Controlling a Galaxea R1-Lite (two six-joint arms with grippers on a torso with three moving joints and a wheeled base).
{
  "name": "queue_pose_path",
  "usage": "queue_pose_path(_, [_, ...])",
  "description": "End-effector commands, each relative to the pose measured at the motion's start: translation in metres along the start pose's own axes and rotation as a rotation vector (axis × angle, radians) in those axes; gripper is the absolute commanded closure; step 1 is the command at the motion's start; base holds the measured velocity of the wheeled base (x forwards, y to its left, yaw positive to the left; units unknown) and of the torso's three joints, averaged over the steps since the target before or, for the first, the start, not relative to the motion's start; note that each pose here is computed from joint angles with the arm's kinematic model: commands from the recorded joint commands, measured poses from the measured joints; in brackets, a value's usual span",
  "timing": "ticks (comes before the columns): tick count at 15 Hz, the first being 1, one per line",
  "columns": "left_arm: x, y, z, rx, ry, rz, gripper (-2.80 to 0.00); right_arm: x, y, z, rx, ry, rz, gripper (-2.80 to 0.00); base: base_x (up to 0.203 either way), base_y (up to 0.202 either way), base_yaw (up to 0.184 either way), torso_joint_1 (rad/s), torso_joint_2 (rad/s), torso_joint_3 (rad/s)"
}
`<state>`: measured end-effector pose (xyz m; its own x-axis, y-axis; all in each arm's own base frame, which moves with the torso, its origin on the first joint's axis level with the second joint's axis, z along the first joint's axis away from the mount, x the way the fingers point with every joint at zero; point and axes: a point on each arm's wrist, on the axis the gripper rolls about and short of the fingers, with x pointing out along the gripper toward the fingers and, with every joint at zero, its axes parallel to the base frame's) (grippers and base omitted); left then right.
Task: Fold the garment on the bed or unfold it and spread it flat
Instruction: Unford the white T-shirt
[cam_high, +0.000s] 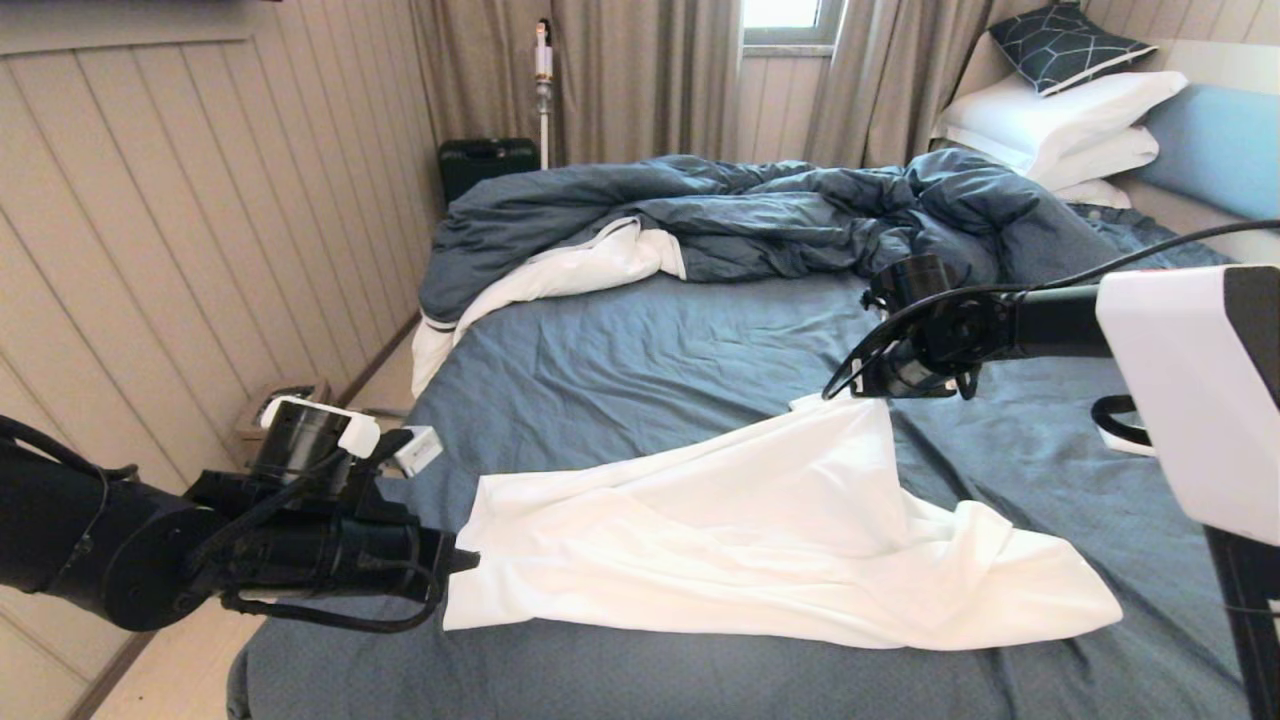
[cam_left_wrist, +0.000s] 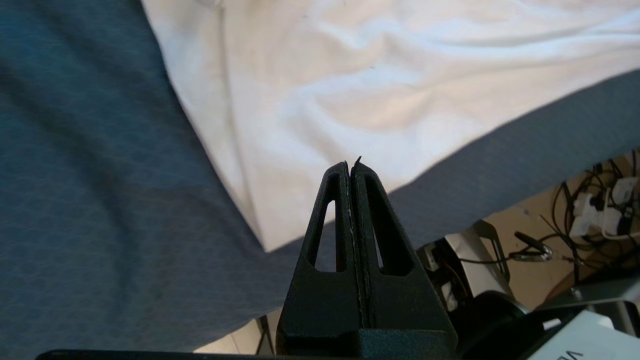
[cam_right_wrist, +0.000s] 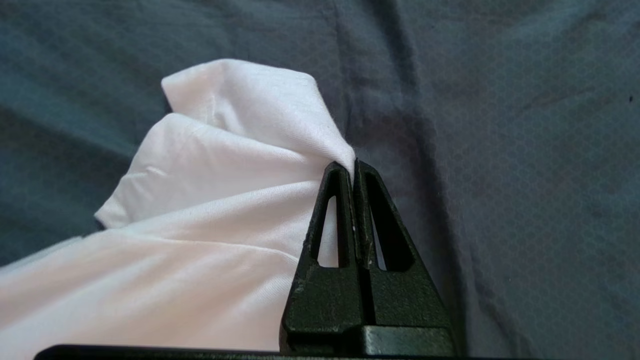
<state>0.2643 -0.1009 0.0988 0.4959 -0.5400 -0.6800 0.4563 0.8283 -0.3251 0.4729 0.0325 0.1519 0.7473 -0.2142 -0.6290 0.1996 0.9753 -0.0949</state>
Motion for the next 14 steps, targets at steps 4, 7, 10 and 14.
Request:
queue_pose_path(4, [0.000,0.000,0.000,-0.002,-0.001,-0.001,0.00,0.018,0.000,-0.011,-0.007,0.030,-0.034,0.00,0.000,0.000,0.000,0.000,0.00,0.000])
queue_pose_path(7, [0.000,0.000,0.001,-0.004,-0.002,-0.001,0.00,0.013,-0.001,-0.009,-0.014,0.025,-0.032,-2.80,0.000,0.000,0.000,0.000,0.00,0.000])
queue_pose_path(10, [0.000,0.000,0.001,-0.006,-0.002,-0.001,0.00,-0.008,-0.004,0.002,0.013,-0.010,-0.021,-2.80,0.000,0.000,0.000,0.000,0.00,0.000])
queue_pose_path(14, [0.001,0.000,0.000,-0.008,0.000,-0.001,0.00,-0.073,-0.019,0.015,0.070,-0.062,0.042,-2.80,0.000,0.000,0.000,0.000,0.00,0.000])
